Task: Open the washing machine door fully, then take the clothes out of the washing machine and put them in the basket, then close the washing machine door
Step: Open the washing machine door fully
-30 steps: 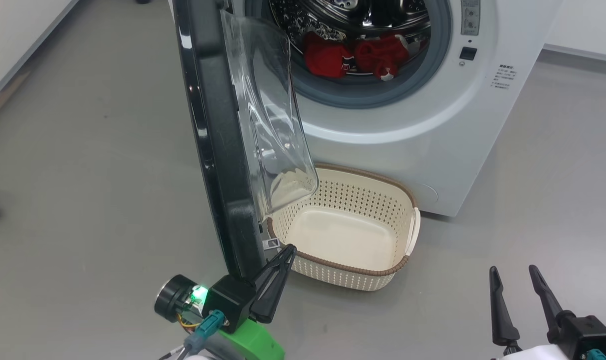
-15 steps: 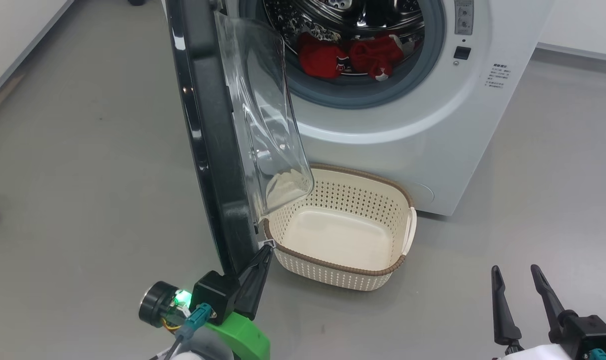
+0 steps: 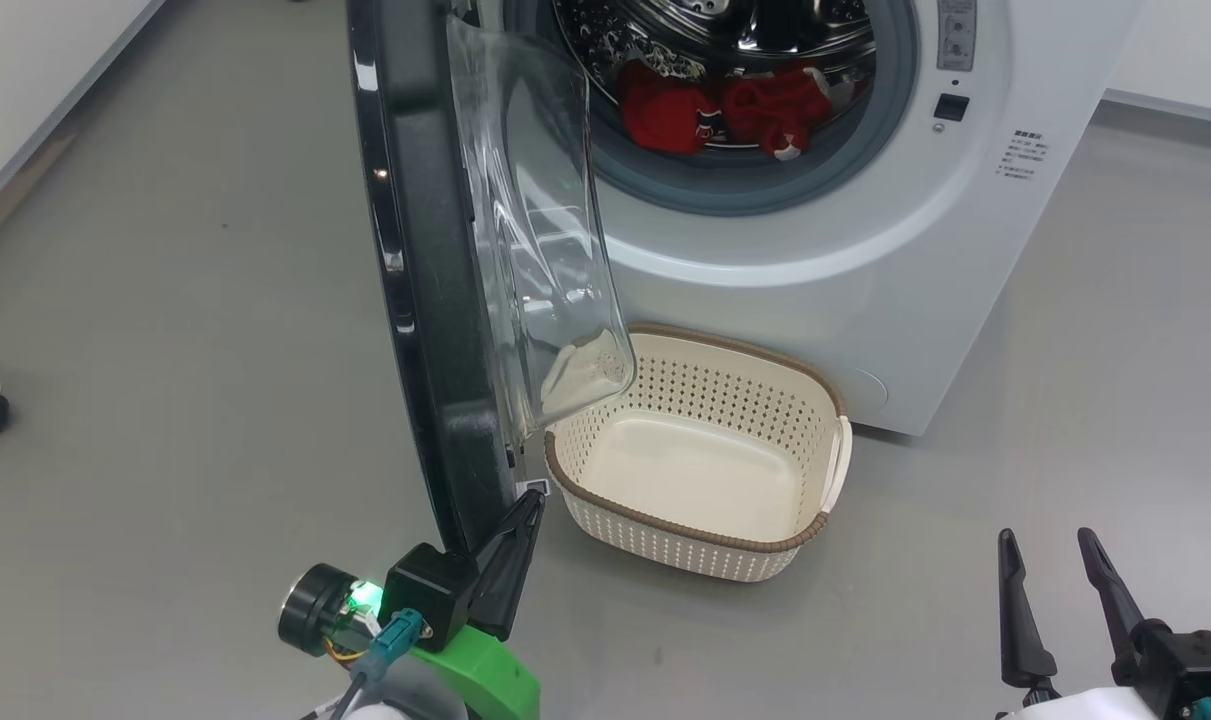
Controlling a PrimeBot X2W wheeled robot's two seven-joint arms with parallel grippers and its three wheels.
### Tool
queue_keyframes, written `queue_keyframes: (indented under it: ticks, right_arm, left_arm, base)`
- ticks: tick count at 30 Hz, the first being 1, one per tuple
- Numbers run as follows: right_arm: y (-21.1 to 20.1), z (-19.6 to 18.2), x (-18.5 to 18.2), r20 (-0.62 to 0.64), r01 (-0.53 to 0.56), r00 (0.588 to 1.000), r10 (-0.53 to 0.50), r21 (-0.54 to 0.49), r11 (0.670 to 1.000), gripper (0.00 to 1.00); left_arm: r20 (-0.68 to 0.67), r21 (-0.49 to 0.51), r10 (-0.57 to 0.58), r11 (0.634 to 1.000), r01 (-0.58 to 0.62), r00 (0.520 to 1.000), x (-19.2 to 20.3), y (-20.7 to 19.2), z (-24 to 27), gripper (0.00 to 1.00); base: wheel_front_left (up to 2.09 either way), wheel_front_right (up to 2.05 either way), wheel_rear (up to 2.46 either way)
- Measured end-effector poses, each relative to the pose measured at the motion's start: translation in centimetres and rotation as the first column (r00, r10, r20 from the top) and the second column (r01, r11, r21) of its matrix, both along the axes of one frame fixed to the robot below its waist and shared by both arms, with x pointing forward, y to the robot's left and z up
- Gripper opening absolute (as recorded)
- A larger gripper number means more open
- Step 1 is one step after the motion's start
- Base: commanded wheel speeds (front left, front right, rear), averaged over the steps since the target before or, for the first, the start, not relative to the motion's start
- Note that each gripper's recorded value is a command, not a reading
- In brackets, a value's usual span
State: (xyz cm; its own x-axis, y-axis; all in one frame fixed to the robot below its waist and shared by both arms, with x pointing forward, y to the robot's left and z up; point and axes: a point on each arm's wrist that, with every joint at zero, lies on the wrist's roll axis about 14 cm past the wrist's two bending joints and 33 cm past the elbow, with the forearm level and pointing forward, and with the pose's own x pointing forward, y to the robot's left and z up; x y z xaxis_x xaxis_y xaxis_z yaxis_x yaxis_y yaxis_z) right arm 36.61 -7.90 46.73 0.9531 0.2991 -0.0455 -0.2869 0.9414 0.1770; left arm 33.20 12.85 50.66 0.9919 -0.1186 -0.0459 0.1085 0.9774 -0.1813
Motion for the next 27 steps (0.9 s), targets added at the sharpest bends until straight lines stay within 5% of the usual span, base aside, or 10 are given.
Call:
queue_keyframes:
  ticks: [27]
  right_arm:
    - [6.3,-0.7,0.8,-0.011,-0.213,0.977,0.213,0.000,0.977,1.00]
  left_arm:
    - [0.007,0.005,0.284,0.959,-0.284,0.959,-2.9,7.2,-0.3,0.00]
  base:
    - [0.00,0.00,0.00]
